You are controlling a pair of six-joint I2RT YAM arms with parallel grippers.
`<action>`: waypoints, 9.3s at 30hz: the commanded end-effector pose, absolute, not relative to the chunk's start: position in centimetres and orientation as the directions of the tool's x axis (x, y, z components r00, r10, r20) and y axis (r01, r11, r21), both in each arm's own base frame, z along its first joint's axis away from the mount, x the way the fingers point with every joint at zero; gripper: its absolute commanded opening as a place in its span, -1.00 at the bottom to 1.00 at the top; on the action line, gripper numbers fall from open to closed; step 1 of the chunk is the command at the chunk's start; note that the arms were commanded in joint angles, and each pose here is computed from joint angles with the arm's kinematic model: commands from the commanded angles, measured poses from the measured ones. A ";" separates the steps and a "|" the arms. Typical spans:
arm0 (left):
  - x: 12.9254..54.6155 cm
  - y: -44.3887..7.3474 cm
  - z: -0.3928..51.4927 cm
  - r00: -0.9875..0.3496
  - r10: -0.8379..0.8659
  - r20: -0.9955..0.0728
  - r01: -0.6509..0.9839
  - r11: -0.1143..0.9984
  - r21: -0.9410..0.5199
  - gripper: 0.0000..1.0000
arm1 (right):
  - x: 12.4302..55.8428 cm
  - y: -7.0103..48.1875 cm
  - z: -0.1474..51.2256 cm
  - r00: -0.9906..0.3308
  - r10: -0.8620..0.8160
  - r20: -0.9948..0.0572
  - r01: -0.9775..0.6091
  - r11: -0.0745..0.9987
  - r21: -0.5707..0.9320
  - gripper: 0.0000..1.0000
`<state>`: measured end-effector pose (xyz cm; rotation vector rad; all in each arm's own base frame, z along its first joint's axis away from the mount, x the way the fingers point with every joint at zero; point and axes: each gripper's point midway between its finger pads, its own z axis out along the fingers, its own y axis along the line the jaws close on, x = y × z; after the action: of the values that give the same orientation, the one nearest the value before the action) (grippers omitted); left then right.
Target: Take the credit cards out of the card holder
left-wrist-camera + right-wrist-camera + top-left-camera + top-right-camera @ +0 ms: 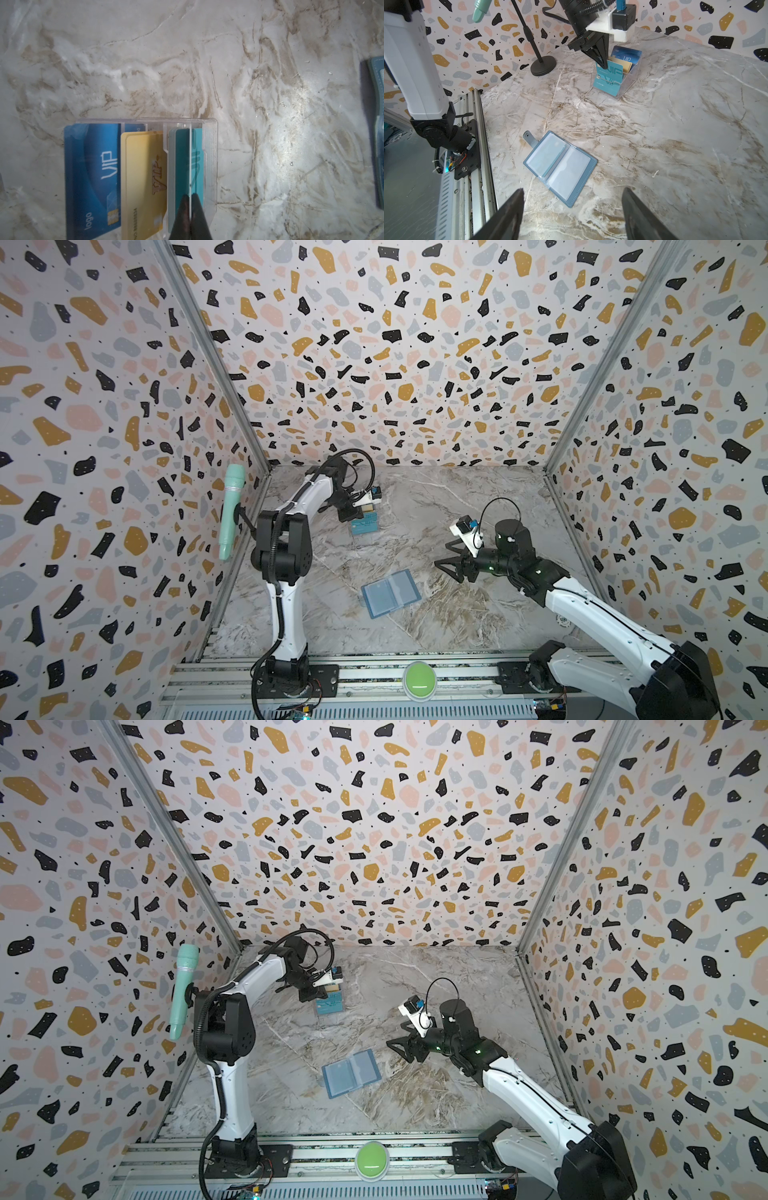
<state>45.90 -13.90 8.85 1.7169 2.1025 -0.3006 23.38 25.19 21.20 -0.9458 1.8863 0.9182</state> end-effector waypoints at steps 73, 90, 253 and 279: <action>27.0 -13.0 17.1 -0.661 -0.144 -0.736 0.220 0.901 -0.374 0.08 | 25.8 31.2 13.6 -0.515 -0.464 -0.721 -0.728 0.680 0.082 0.51; 20.6 -16.6 8.2 -0.778 -0.149 -0.611 0.163 0.890 -0.425 -0.38 | 25.2 32.9 10.0 -0.614 -0.469 -0.635 -0.692 0.707 0.147 0.49; 19.9 -17.8 2.0 -0.795 -0.025 -0.606 0.272 0.878 -0.393 -0.79 | 20.2 39.2 4.7 -0.789 -0.523 -0.324 -0.558 0.388 0.734 -0.10; 19.3 -17.1 0.9 -0.809 0.005 -0.588 0.268 0.893 -0.362 -0.81 | 18.8 40.8 6.9 -0.774 -0.542 -0.328 -0.509 0.225 0.831 -0.18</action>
<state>20.41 -18.02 2.57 0.1715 2.3982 -0.6280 19.54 39.60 5.19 -1.0061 2.5761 1.5384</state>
